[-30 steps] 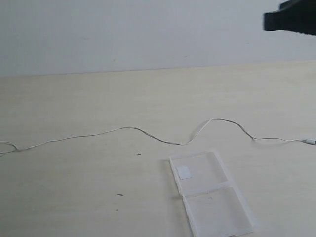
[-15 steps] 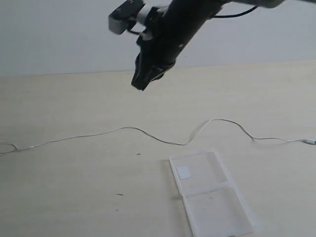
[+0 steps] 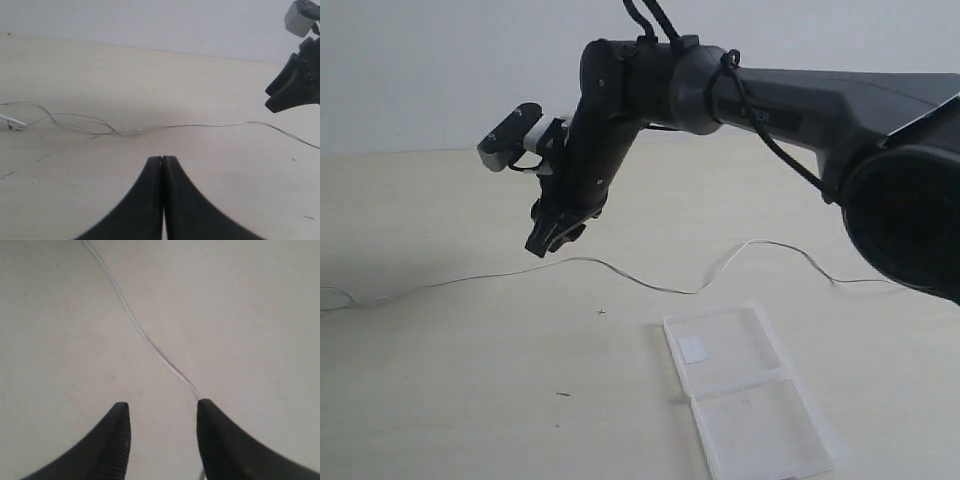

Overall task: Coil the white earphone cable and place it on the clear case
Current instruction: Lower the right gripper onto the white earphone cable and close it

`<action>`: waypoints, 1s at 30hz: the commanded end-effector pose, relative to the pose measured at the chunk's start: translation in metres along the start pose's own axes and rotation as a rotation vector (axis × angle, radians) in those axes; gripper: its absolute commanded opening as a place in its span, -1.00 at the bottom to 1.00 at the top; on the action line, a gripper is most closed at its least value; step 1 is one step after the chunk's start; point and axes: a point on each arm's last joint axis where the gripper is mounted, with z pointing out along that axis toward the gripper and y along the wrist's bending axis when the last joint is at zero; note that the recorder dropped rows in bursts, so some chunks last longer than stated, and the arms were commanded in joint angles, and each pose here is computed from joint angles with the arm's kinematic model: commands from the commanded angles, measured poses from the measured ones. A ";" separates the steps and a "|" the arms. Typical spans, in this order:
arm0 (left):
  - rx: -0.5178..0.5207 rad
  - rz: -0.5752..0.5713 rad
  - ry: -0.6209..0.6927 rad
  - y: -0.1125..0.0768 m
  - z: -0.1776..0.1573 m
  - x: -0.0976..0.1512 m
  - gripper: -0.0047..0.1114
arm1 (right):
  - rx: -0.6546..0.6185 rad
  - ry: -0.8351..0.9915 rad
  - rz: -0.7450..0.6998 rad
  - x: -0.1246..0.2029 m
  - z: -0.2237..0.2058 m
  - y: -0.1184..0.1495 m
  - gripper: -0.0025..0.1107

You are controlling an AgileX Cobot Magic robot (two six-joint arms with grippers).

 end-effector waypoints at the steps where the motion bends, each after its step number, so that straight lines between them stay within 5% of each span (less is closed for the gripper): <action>1: 0.001 -0.013 -0.007 0.000 0.000 0.000 -0.92 | 0.055 -0.006 0.025 0.002 0.012 -0.006 -0.19; 30: 0.001 -0.013 -0.007 0.000 0.000 0.000 -0.92 | 0.064 0.059 0.135 0.039 0.065 -0.032 -0.19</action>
